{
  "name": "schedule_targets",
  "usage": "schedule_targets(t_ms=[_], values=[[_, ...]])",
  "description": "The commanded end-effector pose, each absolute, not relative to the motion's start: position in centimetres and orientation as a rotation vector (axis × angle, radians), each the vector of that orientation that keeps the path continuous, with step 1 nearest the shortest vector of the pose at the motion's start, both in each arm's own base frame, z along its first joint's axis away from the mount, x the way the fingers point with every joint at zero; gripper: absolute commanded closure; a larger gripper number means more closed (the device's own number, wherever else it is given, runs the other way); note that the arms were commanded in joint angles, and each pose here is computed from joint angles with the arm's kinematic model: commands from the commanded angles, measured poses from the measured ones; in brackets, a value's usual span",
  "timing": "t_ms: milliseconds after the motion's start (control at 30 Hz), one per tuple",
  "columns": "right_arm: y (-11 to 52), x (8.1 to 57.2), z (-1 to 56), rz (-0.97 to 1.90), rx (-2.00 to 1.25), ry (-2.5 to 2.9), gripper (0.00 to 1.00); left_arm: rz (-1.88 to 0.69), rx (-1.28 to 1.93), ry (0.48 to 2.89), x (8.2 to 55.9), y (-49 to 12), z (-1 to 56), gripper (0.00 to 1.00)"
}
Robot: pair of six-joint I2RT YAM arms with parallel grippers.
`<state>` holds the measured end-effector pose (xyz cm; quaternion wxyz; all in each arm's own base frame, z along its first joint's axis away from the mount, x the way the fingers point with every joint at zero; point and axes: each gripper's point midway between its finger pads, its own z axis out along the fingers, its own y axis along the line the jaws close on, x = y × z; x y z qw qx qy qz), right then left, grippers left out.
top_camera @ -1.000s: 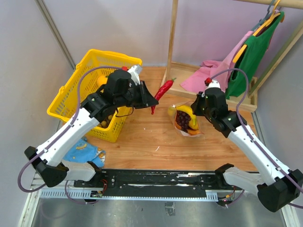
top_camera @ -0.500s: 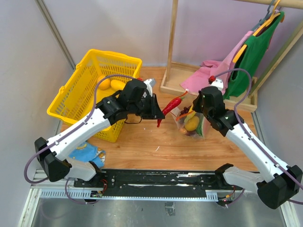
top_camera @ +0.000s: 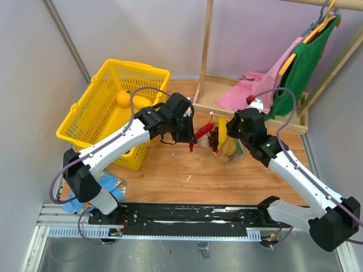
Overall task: Place the food in the zip-top bag and seal the zipper
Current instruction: Place the fake vegetable in the zipper food storage bag.
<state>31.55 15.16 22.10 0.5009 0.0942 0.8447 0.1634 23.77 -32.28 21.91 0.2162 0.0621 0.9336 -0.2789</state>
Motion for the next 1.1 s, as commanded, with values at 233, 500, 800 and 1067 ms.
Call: schedule_targets(t_ms=[233, 500, 800, 1067], values=[[16.0, 31.0, 23.6, 0.476, 0.234, 1.970, 0.99, -0.693, 0.103, 2.710, 23.9, -33.2, 20.5, 1.00], [17.0, 30.6, 23.1, 0.535, 0.214, 1.991, 0.99, -0.701, -0.008, 2.697, 25.7, -34.8, 20.2, 1.00], [18.0, 29.9, 22.8, 0.584, 0.186, 2.011, 0.99, -0.668, -0.112, 2.631, 29.0, -36.5, 19.7, 1.00], [18.5, 29.9, 22.9, 0.614, 0.168, 2.006, 0.99, -0.601, -0.166, 2.600, 30.2, -37.2, 17.5, 0.76]])
